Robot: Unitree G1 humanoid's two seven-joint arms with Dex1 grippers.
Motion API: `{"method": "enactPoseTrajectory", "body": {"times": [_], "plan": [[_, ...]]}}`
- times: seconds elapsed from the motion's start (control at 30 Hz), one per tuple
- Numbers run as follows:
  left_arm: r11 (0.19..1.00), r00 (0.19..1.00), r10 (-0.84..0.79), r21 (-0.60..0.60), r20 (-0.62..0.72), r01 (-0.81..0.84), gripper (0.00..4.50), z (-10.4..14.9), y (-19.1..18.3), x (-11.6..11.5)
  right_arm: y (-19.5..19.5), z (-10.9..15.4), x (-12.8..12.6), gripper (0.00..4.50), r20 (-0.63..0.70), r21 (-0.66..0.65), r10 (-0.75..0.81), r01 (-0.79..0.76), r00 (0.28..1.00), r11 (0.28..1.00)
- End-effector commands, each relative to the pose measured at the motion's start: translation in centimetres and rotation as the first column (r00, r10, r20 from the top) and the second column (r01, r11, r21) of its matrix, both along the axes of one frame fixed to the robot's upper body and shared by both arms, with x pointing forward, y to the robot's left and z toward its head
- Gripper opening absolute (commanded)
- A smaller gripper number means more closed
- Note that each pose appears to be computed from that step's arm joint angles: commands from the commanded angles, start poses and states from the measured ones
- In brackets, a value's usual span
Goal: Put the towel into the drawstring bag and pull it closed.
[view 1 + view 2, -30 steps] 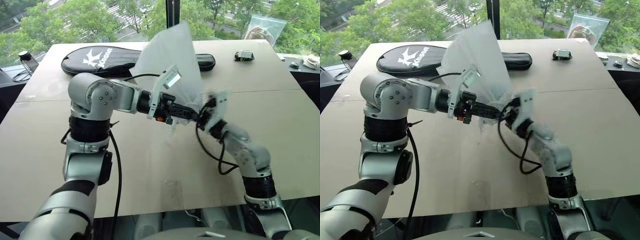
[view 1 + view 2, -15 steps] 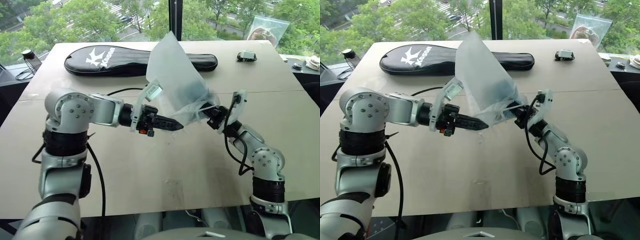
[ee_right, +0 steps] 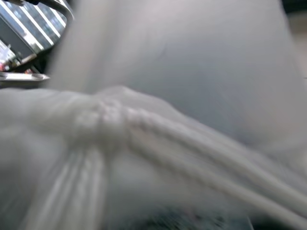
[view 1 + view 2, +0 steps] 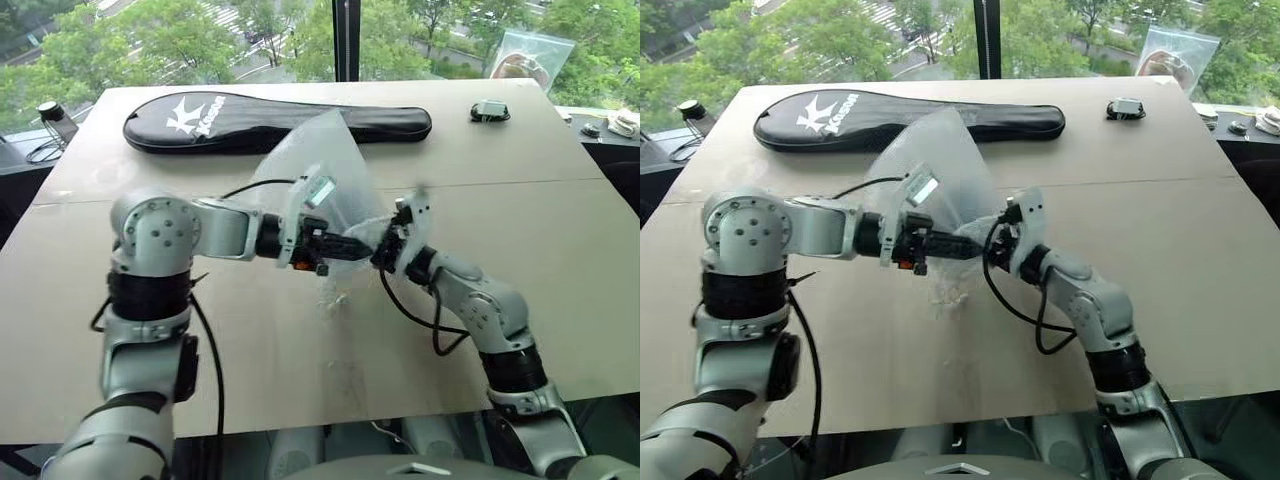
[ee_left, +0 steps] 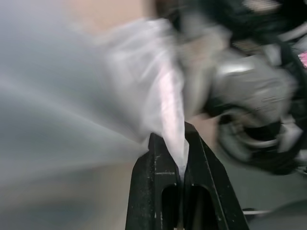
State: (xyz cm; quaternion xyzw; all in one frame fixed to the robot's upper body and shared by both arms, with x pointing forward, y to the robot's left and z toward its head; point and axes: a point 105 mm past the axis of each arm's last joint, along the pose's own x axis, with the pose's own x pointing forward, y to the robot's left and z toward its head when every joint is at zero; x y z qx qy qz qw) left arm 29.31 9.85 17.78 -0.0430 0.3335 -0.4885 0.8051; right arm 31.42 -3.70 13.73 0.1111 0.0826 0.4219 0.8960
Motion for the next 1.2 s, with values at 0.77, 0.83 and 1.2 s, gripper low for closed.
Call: {"method": "enactPoseTrajectory", "body": {"times": [0.77, 0.83, 1.2], "plan": [[0.996, 0.969, -0.093, 0.033, 0.230, 0.087, 0.00, 1.3, -0.7, 1.5, 2.5, 1.6, 1.8, 0.03, 0.262, -0.252, 0.055, 0.013, 0.964, 0.968], [0.996, 0.965, -0.089, 0.053, 0.248, 0.078, 0.00, 1.2, -0.3, 1.7, 1.4, 2.1, 1.3, 0.03, 0.284, -0.238, 0.052, 0.018, 0.957, 0.971], [0.996, 0.953, -0.086, 0.059, 0.292, 0.072, 0.00, 2.2, 0.7, 2.1, -5.4, 1.5, -2.8, 2.86, 0.303, -0.412, 0.045, 0.089, 0.952, 0.907]]}}
